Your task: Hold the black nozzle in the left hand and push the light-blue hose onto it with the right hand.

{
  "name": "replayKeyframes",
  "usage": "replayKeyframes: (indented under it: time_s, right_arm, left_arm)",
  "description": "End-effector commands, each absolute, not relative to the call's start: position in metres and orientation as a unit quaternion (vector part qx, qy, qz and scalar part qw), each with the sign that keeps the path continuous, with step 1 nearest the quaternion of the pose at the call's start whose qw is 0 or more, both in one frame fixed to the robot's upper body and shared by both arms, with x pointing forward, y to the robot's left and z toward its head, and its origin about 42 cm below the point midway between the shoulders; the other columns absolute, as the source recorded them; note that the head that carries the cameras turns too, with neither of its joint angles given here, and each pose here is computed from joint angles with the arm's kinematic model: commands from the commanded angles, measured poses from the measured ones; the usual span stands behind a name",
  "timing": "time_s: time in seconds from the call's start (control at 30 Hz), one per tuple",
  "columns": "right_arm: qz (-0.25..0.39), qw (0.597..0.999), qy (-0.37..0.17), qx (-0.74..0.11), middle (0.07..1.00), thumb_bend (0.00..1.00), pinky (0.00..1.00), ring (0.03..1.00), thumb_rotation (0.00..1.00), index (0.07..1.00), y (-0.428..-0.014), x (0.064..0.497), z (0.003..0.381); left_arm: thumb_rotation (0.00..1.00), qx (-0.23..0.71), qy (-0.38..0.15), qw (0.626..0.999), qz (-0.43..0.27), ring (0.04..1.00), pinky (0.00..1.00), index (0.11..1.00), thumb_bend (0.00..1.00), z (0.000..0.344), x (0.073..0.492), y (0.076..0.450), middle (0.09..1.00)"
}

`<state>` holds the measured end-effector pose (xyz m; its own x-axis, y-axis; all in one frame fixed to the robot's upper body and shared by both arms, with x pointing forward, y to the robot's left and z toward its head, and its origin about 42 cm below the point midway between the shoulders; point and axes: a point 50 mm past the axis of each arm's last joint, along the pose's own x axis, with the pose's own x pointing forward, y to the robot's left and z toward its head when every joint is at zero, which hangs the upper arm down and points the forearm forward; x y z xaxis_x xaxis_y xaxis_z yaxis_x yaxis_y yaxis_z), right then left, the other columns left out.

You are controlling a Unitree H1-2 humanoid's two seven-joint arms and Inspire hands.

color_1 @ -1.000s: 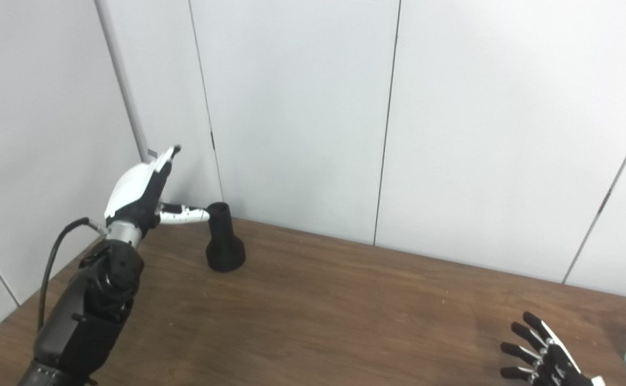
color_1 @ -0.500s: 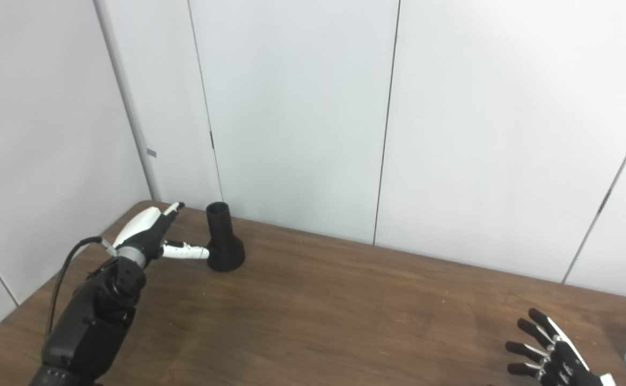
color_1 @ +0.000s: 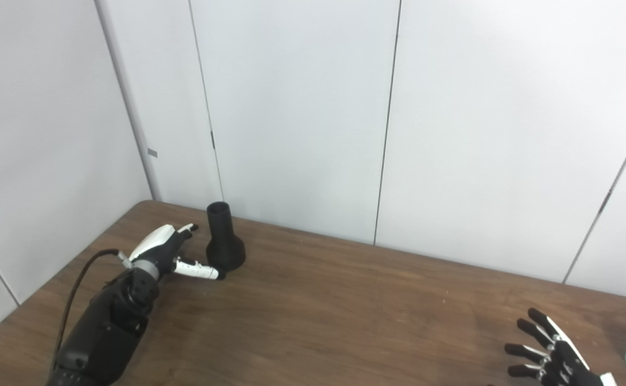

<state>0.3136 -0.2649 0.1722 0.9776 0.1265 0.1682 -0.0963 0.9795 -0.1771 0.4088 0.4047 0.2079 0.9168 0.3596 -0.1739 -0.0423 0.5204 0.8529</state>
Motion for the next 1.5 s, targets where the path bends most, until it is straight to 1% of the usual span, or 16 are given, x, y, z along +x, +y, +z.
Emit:
replayKeyframes:
  time_s: [0.0, 0.2, 0.47, 0.57, 0.67, 0.87, 1.0, 1.13, 1.2, 1.3, 1.37, 1.47]
  right_arm:
    - [0.055, 0.985, -0.137, -0.091, 0.855, 0.54, 0.56, 0.696, 0.14, 0.897, -0.265, 0.315, 0.193]
    - [0.055, 0.985, -0.138, -0.087, 0.845, 0.55, 0.55, 0.682, 0.14, 0.894, -0.265, 0.314, 0.193]
    - [0.055, 0.985, -0.140, -0.081, 0.828, 0.56, 0.54, 0.664, 0.15, 0.892, -0.264, 0.314, 0.194]
    - [0.055, 0.985, -0.141, -0.078, 0.824, 0.56, 0.54, 0.659, 0.16, 0.890, -0.264, 0.313, 0.194]
    - [0.055, 0.985, -0.141, -0.077, 0.820, 0.57, 0.53, 0.652, 0.17, 0.890, -0.263, 0.312, 0.195]
    - [0.054, 0.985, -0.140, -0.083, 0.815, 0.57, 0.53, 0.647, 0.17, 0.888, -0.263, 0.310, 0.196]
    - [0.055, 0.985, -0.137, -0.085, 0.817, 0.57, 0.54, 0.649, 0.17, 0.889, -0.262, 0.309, 0.197]
    - [0.054, 0.985, -0.136, -0.088, 0.816, 0.58, 0.54, 0.648, 0.18, 0.887, -0.263, 0.309, 0.197]
    - [0.054, 0.986, -0.136, -0.086, 0.816, 0.58, 0.54, 0.647, 0.18, 0.886, -0.263, 0.309, 0.198]
    - [0.055, 0.986, -0.136, -0.082, 0.814, 0.59, 0.53, 0.646, 0.19, 0.883, -0.261, 0.309, 0.198]
    - [0.056, 0.986, -0.135, -0.079, 0.815, 0.59, 0.53, 0.647, 0.19, 0.882, -0.261, 0.309, 0.198]
    - [0.056, 0.986, -0.134, -0.079, 0.816, 0.59, 0.53, 0.648, 0.19, 0.883, -0.262, 0.309, 0.199]
  left_arm:
    - [0.37, 0.483, 0.125, 0.855, 0.139, 0.994, 1.00, 0.915, 1.00, 0.226, 0.418, 0.406, 0.959]
    - [0.37, 0.484, 0.125, 0.854, 0.144, 0.997, 1.00, 0.916, 1.00, 0.219, 0.425, 0.403, 0.959]
    - [0.35, 0.476, 0.110, 0.859, 0.152, 0.978, 0.98, 0.915, 1.00, 0.207, 0.438, 0.393, 0.947]
    - [0.34, 0.478, 0.109, 0.858, 0.152, 0.976, 0.96, 0.914, 1.00, 0.205, 0.441, 0.390, 0.950]
    - [0.33, 0.481, 0.109, 0.857, 0.148, 0.964, 0.92, 0.909, 1.00, 0.204, 0.444, 0.386, 0.941]
    - [0.34, 0.493, 0.106, 0.852, 0.137, 0.953, 0.91, 0.908, 1.00, 0.205, 0.448, 0.380, 0.929]
    - [0.36, 0.498, 0.105, 0.851, 0.129, 0.959, 0.90, 0.862, 1.00, 0.206, 0.452, 0.378, 0.891]
    - [0.34, 0.476, 0.104, 0.865, 0.119, 0.907, 0.88, 0.803, 1.00, 0.204, 0.454, 0.376, 0.817]
    - [0.32, 0.462, 0.102, 0.874, 0.114, 0.891, 0.87, 0.784, 1.00, 0.203, 0.455, 0.374, 0.798]
    - [0.28, 0.460, 0.097, 0.876, 0.108, 0.859, 0.79, 0.749, 0.99, 0.203, 0.456, 0.370, 0.782]
    - [0.26, 0.464, 0.095, 0.875, 0.103, 0.847, 0.76, 0.739, 0.98, 0.203, 0.456, 0.369, 0.785]
    - [0.26, 0.463, 0.094, 0.876, 0.098, 0.837, 0.82, 0.736, 0.98, 0.204, 0.458, 0.368, 0.779]
